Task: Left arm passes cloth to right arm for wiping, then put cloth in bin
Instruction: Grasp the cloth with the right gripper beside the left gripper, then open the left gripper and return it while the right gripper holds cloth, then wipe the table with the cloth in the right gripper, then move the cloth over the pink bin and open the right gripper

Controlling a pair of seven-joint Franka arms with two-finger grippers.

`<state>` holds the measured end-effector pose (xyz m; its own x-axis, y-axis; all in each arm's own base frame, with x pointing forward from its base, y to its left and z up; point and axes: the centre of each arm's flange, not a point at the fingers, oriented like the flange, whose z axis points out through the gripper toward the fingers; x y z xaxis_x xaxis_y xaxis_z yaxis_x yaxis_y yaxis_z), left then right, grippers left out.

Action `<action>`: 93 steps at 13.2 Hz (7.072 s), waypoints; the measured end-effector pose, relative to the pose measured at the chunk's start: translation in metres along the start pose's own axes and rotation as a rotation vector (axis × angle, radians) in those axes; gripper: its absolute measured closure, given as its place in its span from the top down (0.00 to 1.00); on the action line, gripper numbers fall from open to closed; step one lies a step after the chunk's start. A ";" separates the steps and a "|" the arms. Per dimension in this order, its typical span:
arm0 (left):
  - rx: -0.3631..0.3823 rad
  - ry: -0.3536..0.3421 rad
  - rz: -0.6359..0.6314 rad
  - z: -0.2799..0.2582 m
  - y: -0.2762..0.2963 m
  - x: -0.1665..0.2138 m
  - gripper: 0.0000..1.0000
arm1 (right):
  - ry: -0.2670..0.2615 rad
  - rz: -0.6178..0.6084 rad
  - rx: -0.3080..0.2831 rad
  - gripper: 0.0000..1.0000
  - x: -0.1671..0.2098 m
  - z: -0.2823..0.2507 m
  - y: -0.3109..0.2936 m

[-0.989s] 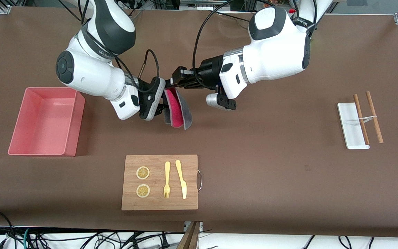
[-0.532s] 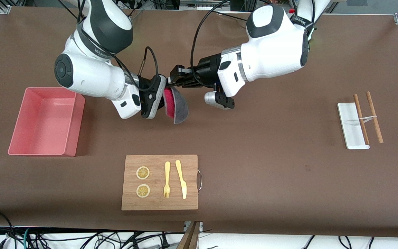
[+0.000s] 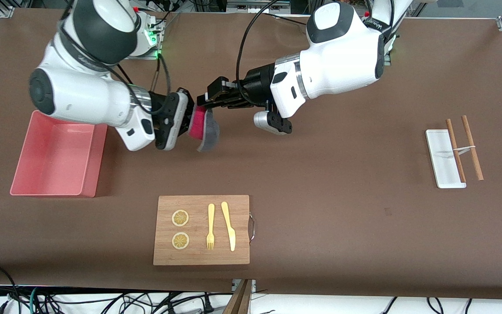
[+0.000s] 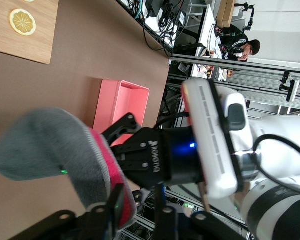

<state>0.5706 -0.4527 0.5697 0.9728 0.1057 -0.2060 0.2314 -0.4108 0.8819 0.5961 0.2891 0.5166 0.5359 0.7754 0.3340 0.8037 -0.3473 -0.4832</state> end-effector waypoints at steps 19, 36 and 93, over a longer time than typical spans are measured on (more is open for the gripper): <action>1.033 -0.100 0.561 -0.227 -0.164 0.136 1.00 | -0.370 0.429 -0.226 0.02 -0.107 -0.029 0.089; 1.116 0.017 0.303 -0.416 -0.176 0.035 1.00 | -0.285 0.813 -0.490 0.02 -0.279 0.113 0.143; 1.119 -0.007 0.345 -0.396 -0.161 0.029 1.00 | -0.424 0.825 -0.459 0.02 -0.336 -0.117 0.195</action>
<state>0.5584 -0.0250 0.5890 0.9848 -0.1706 -0.0338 -0.1698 -0.9851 0.0269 0.6032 -0.1005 0.4050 0.9012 0.2959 -0.3166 0.2963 -0.9539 -0.0482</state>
